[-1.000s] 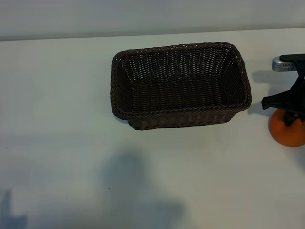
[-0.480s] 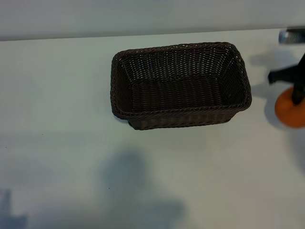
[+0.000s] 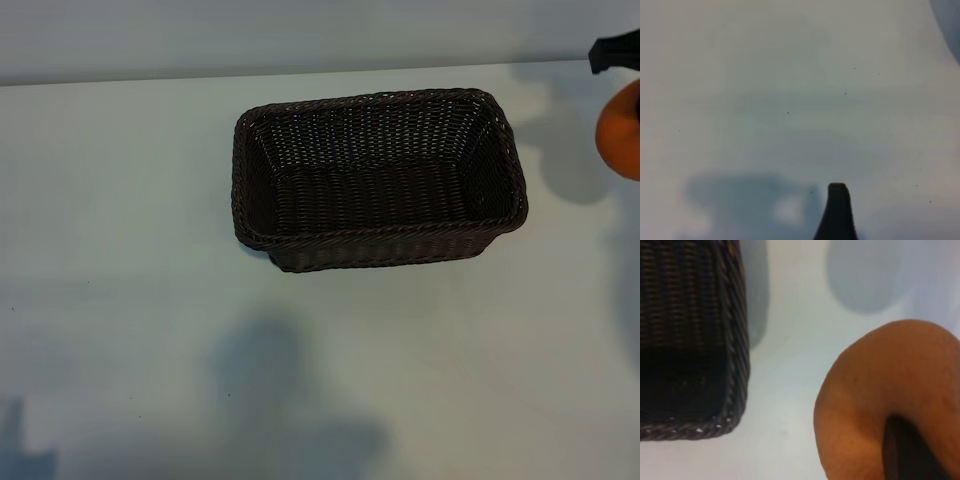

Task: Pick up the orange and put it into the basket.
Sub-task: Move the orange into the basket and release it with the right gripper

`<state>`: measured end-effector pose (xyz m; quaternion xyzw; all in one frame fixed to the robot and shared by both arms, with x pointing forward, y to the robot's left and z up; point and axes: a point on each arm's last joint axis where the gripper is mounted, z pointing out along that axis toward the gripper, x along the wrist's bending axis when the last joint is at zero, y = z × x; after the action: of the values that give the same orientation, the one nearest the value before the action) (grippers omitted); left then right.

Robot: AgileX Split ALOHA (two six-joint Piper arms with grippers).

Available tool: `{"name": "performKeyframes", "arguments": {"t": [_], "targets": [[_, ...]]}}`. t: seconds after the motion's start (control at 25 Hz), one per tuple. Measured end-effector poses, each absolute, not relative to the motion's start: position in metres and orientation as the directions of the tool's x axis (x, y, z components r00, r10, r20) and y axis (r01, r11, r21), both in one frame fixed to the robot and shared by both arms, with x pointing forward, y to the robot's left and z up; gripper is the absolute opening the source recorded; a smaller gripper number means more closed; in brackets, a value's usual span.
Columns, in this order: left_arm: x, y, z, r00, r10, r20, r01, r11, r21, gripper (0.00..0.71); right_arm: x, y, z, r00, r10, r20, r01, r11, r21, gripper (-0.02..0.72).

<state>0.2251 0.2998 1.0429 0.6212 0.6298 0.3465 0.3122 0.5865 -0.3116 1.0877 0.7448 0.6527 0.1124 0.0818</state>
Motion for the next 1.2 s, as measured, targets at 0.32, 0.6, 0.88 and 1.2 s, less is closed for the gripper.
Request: {"name": "performKeyframes", "arguments": {"t": [0.32, 0.6, 0.88, 1.2], "targets": [[0.225, 0.3, 1.043, -0.033, 0.999, 0.037, 0.566, -0.012, 0.824, 0.596, 0.595, -0.257, 1.09, -0.034, 0.997, 0.071, 0.952, 0.011, 0.304, 0.088], [0.225, 0.3, 1.043, -0.033, 0.999, 0.037, 0.566, -0.012, 0.824, 0.596, 0.622, -0.194, 1.074, -0.162, 0.983, 0.082, 0.948, 0.132, 0.289, 0.088], [0.225, 0.3, 1.043, -0.033, 0.999, 0.037, 0.566, -0.012, 0.824, 0.595, 0.649, -0.16, 1.05, -0.215, 0.972, 0.092, 0.947, 0.185, 0.261, 0.088], [0.225, 0.3, 1.043, -0.033, 0.999, 0.037, 0.566, -0.012, 0.824, 0.594, 0.671, -0.153, 0.995, -0.208, 0.975, 0.083, 0.966, 0.191, 0.173, 0.086]]}}
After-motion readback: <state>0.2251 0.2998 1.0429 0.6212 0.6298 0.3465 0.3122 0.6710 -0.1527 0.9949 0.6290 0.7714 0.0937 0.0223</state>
